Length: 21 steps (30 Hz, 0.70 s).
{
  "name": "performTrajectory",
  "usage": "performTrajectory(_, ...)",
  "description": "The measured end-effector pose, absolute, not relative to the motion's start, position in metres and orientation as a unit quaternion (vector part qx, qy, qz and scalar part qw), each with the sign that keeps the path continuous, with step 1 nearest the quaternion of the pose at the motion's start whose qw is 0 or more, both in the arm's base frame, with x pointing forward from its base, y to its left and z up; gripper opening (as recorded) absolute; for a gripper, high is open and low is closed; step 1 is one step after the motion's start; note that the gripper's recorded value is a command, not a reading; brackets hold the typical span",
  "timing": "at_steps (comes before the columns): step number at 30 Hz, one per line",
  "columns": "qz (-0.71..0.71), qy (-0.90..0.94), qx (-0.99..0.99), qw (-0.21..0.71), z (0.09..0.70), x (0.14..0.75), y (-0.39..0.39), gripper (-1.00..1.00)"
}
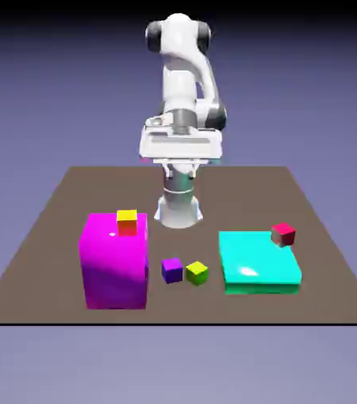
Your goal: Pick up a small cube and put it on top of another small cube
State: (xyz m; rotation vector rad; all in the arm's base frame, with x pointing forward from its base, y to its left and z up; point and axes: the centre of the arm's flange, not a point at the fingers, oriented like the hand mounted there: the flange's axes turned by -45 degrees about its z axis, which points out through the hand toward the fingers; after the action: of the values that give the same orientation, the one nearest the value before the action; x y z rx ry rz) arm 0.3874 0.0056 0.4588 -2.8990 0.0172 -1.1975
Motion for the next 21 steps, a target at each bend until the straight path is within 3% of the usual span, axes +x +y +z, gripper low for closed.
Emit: performTrajectory(21, -0.216, 0.521, -0.816, 0.125, 0.398, 0.360, 0.037, 0.00)
